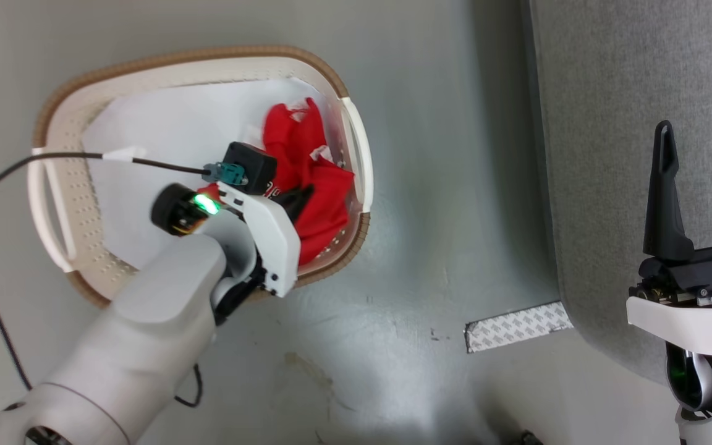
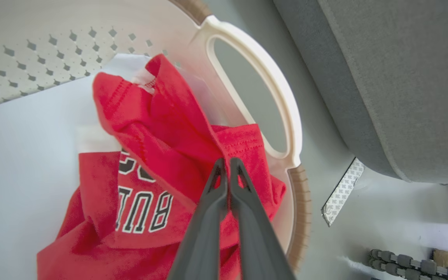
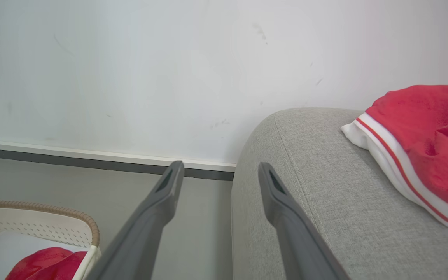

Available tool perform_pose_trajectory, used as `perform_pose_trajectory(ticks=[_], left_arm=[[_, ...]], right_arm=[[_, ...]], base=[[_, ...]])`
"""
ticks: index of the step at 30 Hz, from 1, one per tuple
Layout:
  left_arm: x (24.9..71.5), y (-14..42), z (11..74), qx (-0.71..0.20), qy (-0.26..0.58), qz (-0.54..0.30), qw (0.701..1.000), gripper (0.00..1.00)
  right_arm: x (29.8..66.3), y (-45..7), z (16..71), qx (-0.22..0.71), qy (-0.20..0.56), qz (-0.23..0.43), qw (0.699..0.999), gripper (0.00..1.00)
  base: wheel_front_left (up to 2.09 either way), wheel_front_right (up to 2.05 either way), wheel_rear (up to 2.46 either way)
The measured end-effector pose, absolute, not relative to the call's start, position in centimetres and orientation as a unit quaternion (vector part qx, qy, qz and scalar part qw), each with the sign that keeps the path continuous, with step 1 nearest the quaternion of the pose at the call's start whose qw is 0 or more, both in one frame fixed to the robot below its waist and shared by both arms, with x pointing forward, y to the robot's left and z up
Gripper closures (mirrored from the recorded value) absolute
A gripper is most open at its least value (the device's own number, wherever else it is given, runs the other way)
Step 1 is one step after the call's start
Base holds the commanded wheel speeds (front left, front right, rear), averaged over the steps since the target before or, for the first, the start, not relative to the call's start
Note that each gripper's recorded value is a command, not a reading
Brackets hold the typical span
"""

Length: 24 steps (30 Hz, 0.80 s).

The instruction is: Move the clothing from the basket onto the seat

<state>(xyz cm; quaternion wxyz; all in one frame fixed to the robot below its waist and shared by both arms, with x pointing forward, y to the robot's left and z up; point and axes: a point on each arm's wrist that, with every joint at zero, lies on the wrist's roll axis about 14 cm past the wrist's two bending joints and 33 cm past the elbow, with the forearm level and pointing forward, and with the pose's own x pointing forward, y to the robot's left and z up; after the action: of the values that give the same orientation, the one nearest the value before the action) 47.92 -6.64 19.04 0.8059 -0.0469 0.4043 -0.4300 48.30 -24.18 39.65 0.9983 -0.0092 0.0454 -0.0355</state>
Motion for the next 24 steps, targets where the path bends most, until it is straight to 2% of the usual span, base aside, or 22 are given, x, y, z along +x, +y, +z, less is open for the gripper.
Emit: perform_pose_trajectory(ticks=[11, 24], left_arm=[[48.4, -7.6, 25.6, -0.182, 0.386, -0.407, 0.808, 1.0], [48.9, -5.7, 36.3, -0.272, 0.333, -0.404, 0.808, 1.0]], right_arm=[[48.5, -24.2, 42.3, -0.005, 0.013, -0.038, 0.999, 0.0], [46.7, -24.4, 46.8, 0.01, -0.029, -0.048, 0.998, 0.0]], base=[[0.0, 0.0, 0.0], [0.0, 0.0, 0.0]])
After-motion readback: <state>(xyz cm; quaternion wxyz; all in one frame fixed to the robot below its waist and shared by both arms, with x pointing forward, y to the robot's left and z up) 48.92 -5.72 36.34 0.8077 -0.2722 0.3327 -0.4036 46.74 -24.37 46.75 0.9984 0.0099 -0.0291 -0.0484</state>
